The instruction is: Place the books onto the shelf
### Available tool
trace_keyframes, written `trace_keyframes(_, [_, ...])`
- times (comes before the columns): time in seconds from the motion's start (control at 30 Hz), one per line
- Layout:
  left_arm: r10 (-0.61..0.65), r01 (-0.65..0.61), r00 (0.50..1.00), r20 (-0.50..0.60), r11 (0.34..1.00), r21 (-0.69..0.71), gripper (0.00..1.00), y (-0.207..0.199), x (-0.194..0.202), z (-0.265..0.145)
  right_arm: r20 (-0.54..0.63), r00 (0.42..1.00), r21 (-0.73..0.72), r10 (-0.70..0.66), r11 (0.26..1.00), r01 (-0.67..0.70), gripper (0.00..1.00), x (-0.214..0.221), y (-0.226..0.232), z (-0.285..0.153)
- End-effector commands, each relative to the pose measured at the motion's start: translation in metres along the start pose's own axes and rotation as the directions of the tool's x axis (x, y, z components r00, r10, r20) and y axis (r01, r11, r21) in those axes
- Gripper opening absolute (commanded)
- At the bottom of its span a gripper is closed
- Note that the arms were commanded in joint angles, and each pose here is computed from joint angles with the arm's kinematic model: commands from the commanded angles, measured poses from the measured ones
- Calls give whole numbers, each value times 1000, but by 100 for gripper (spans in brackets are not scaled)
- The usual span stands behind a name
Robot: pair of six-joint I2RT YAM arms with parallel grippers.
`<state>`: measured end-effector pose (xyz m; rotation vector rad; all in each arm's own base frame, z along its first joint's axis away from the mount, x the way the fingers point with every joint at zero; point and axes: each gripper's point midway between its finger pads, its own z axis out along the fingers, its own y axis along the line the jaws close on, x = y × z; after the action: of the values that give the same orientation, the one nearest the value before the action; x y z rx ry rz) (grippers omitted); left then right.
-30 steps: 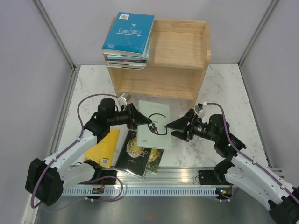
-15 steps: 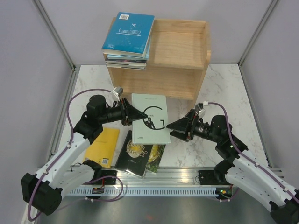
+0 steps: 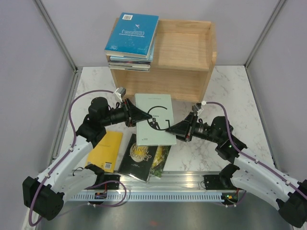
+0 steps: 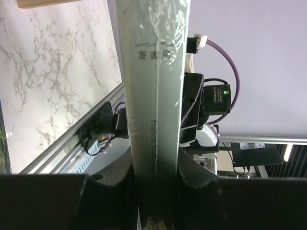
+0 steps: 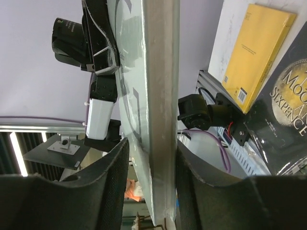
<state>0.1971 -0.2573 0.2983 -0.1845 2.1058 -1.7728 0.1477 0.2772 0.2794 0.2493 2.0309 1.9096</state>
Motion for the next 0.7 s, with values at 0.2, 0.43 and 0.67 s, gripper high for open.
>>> trace_keyframes(0.2, [42,-49,996,81,996,78,2,-25,-17,0,-14,999,-158,-39,987,37,27,8,39,11])
trace_keyframes(0.43, [112,-108,993,46,990,-89,33,-5,-13,-6,23,999,-138,-41,989,44,0,0,41,19])
trace_keyframes(0.67, [164,-136,986,35,906,-402,72,37,-8,-40,36,996,-126,-88,988,91,0,-12,57,35])
